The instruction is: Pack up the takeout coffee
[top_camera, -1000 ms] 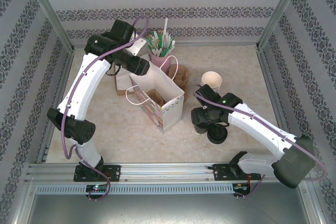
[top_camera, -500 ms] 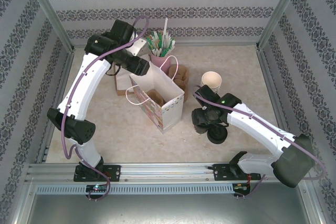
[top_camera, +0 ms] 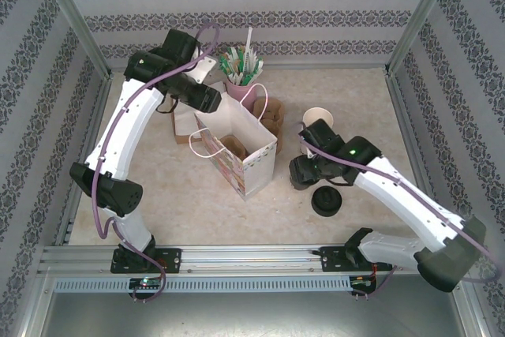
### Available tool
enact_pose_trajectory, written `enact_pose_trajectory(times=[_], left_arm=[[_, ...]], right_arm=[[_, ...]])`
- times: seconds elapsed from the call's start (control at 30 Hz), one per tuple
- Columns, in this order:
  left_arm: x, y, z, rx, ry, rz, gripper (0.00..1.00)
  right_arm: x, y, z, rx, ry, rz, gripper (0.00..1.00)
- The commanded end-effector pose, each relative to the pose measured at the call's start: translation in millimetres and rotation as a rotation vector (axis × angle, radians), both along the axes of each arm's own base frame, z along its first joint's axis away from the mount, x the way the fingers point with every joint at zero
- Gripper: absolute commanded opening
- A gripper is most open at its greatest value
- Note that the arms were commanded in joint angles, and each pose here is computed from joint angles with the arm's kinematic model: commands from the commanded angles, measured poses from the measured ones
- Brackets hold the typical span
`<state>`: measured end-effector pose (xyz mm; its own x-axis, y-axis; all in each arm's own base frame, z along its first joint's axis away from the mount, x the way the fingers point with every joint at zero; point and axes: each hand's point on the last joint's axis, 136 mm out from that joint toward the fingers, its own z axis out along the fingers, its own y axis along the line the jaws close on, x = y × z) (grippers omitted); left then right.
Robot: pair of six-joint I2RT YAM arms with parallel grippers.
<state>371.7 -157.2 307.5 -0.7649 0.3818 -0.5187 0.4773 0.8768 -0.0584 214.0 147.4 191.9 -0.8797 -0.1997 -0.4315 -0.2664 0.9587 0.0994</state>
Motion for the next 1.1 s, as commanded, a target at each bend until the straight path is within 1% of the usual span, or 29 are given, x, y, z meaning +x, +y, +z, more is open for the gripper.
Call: enact_pose_trajectory(times=[0.0,0.13,0.33,0.5,0.7,0.9,1.0,1.07], left_arm=[[-9.2,2.6,5.9,-0.030,0.027,-0.009,0.68],[-14.4,-3.9,4.6,-0.058,0.054,-0.038,0.67],[-10.9,-1.9,-8.0,-0.024,0.080,-0.046,0.64],[-3.1,0.7,-16.5,0.011,0.085,-0.045,0.63],[2.1,-5.0,-20.6,0.002,0.097,-0.068,0.60],[8.7,-13.3,-23.5,-0.021,0.111,-0.088,0.52],[7.2,-20.3,-23.3,-0.057,0.131,-0.104,0.40],[5.8,-23.0,-22.4,-0.074,0.137,-0.108,0.36]], right_arm=[[-3.3,-6.3,43.8,0.020,-0.093,0.057,0.67],[-3.3,-10.7,91.4,0.051,-0.202,0.076,0.67],[-4.8,-20.5,147.6,0.067,-0.336,0.092,0.66],[-9.4,-14.9,188.6,0.139,-0.425,0.140,0.65],[-14.8,-2.4,225.9,0.216,-0.500,0.221,0.65],[-10.5,18.4,239.4,0.263,-0.505,0.291,0.63],[-6.5,31.6,243.0,0.272,-0.498,0.330,0.62],[-5.6,41.5,247.1,0.285,-0.499,0.360,0.63]])
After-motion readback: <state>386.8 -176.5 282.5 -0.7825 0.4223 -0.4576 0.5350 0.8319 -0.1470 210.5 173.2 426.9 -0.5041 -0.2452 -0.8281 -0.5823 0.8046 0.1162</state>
